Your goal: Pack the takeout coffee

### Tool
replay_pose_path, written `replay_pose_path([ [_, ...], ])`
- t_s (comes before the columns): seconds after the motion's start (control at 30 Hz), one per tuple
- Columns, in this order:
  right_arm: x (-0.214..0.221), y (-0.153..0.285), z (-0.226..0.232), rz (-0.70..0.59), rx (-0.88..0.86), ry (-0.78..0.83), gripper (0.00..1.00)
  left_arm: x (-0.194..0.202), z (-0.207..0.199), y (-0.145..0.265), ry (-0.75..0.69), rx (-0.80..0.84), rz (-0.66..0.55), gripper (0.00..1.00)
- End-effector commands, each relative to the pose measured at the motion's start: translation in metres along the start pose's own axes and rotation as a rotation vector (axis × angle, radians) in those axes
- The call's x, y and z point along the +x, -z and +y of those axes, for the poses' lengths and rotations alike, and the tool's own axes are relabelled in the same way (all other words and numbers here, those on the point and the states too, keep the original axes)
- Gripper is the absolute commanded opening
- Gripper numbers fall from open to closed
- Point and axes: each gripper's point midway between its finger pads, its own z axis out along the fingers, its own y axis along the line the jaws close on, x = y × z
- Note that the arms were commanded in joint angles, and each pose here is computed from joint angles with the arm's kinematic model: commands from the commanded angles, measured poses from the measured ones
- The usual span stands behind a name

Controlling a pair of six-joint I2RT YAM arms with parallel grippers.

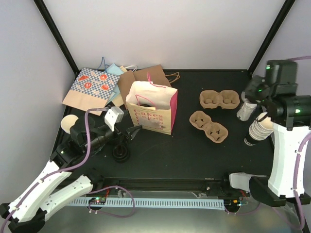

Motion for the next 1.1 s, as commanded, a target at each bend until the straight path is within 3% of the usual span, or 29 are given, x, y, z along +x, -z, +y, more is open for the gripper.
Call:
replay_pose_path([
  [0.0,0.069,0.006,0.062,0.205,-0.23,0.204,0.01,-0.003,0.003,0.016,0.077,-0.045,0.01,0.99],
  [0.17,0.173,0.023,0.124,0.372,-0.536,0.421,0.01,0.017,0.02,0.021,0.208,-0.151,0.102,0.99],
  [0.37,0.274,0.032,0.15,0.467,-0.63,0.635,0.01,0.039,0.041,0.028,0.313,-0.296,0.174,0.99],
  [0.67,0.357,0.044,0.176,0.39,-0.667,0.875,0.01,0.073,0.052,0.028,0.379,-0.371,0.281,0.99],
  [1.07,0.423,0.031,0.193,0.305,-0.562,1.067,0.01,0.147,0.048,0.021,0.555,-0.409,0.523,0.99],
])
